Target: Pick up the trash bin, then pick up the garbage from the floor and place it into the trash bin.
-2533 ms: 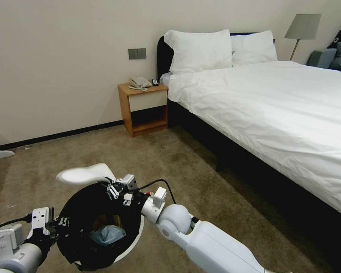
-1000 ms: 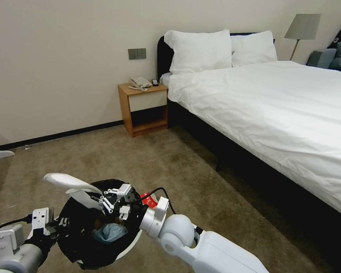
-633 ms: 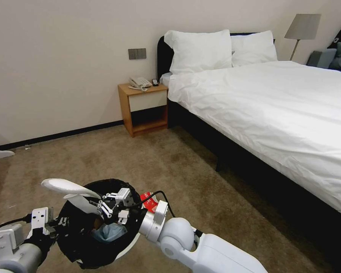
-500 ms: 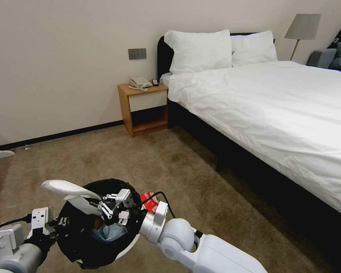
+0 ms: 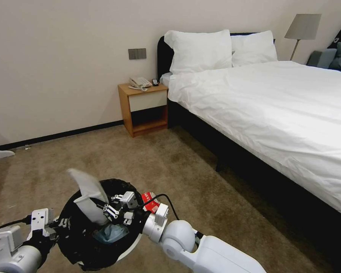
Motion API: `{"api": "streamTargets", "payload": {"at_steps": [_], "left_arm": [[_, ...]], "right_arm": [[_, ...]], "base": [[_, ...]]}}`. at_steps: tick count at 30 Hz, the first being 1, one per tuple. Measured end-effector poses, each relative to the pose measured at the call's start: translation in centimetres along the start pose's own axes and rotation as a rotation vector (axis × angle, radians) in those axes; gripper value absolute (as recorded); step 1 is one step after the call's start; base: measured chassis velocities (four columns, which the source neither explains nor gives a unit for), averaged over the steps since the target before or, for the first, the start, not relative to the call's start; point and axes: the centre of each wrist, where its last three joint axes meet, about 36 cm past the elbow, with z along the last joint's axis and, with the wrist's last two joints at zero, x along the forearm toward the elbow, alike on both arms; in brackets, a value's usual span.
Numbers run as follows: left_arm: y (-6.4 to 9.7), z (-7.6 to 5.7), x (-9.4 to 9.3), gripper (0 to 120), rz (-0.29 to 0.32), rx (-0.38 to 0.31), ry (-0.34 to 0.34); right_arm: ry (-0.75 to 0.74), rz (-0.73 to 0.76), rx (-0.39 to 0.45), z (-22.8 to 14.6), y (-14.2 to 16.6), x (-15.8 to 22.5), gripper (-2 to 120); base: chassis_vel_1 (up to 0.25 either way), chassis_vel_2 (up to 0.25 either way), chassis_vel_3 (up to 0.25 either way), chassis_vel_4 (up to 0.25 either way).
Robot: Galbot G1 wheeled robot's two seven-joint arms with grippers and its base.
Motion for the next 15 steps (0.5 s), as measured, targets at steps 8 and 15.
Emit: {"api": "streamTargets", "payload": {"at_steps": [8, 15], "left_arm": [[-0.12, 0.05, 0.05, 2, 0.003, 0.001, 0.002], [-0.09, 0.06, 0.1, 2, 0.0, -0.001, 0.002]], "right_arm": [[0.007, 0.001, -0.001, -0.03, 0.12, 0.14, 65], [0.019, 0.002, -0.001, -0.17, 0.35, 0.58, 90]], "base": [[0.0, 0.0, 0.0, 0.0], [0.0, 0.0, 0.0, 0.0]]}}
